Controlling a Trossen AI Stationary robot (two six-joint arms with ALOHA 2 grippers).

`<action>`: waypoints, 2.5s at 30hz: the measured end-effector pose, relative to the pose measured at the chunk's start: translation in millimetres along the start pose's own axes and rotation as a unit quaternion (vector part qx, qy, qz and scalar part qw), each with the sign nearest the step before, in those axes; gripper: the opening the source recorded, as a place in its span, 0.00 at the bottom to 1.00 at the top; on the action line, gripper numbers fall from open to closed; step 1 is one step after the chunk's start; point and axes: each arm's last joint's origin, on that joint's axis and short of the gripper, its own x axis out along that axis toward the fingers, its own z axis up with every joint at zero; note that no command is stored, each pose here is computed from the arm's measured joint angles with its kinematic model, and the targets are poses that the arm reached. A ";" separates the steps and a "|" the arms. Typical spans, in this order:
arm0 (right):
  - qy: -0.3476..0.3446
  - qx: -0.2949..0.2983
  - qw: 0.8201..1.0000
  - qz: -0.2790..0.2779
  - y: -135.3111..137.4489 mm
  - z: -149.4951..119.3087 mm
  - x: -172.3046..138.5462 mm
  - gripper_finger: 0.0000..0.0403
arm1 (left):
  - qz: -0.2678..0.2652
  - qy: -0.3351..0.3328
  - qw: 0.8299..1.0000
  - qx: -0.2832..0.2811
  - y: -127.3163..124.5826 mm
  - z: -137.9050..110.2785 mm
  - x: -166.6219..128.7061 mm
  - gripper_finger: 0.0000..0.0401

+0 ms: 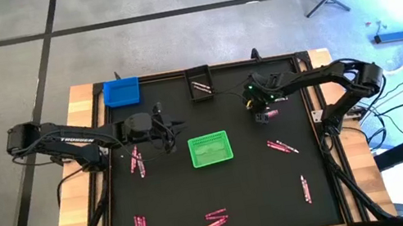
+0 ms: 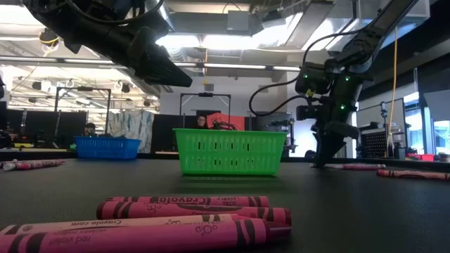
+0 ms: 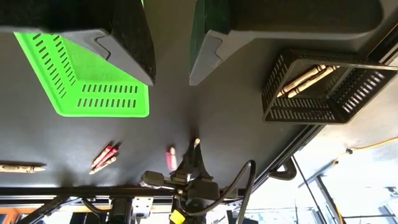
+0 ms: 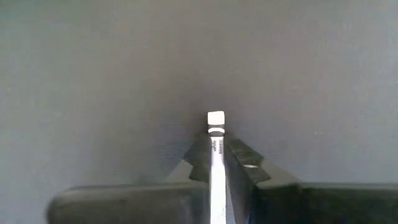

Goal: Sort crayons
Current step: Put the white crayon into the black bin

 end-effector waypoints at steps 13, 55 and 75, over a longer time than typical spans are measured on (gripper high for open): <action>-0.042 -0.014 0.998 -0.054 -7.0 14.6 -23.6 0.01 | 0.000 -0.016 1.000 -0.003 0.0 3.1 -0.1 0.22; -0.432 0.158 0.887 -0.049 -47.0 121.3 20.1 0.05 | 0.001 -0.125 0.992 0.007 -1.3 -37.0 -13.7 0.23; -0.315 0.105 0.940 -0.074 -33.0 94.8 -72.5 0.32 | -0.010 -0.119 0.993 0.010 -2.7 -38.1 -13.5 0.22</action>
